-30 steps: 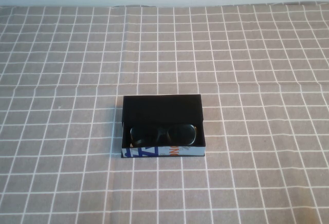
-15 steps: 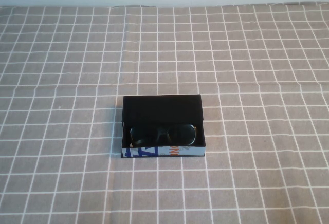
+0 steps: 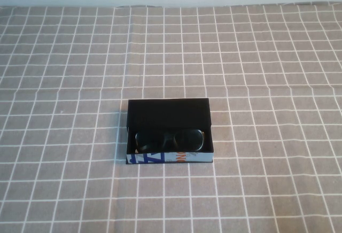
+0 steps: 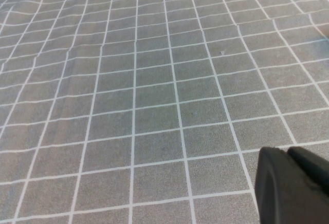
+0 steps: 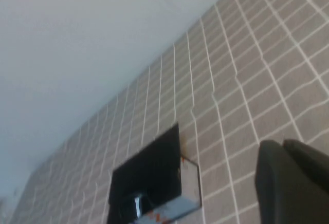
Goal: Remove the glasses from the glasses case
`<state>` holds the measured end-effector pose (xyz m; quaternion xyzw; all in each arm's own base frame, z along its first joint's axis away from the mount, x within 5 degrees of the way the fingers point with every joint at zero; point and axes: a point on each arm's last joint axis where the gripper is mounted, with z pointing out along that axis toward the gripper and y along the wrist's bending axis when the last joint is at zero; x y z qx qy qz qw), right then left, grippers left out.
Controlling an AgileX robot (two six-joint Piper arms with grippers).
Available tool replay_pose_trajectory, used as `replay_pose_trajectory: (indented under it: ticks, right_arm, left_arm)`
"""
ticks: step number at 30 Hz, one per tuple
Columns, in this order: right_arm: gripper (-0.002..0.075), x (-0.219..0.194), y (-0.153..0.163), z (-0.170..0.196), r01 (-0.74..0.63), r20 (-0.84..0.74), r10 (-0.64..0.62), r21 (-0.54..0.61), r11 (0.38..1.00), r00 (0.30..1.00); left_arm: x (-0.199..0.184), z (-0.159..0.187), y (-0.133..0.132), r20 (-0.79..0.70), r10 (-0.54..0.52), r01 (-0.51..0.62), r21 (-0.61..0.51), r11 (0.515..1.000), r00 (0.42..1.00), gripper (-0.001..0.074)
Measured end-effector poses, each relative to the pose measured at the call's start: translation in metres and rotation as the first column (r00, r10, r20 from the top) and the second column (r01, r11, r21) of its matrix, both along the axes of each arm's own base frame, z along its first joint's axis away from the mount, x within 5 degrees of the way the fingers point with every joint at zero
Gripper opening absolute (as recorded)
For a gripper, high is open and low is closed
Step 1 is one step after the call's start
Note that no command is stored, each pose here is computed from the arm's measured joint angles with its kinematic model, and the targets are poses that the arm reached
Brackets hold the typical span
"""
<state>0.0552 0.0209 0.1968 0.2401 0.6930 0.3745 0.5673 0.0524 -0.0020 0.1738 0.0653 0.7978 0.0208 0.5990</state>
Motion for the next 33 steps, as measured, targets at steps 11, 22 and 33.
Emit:
replay_pose_trajectory:
  ticks: [11, 22, 33]
  right_arm:
    - [-0.0017, 0.049, 0.02, 0.065, -0.368, -0.427, 0.239, -0.251, 0.895, 0.872]
    - [-0.0017, 0.167, 0.05, 0.115, -0.673, -0.592, 0.392, -0.379, 0.636, 0.704]
    - [-0.0017, 0.233, 0.171, 0.108, -0.844, -0.684, 0.53, -0.521, 0.126, 0.501]
  left_arm:
    - [0.0, 0.0, 0.0, 0.0, 0.0, 0.0, 0.0, 1.0, 1.0, -0.0004]
    - [0.0, 0.0, 0.0, 0.0, 0.0, 0.0, 0.0, 1.0, 1.0, -0.0004]
    - [0.0, 0.0, 0.0, 0.0, 0.0, 0.0, 0.0, 1.0, 1.0, -0.0004]
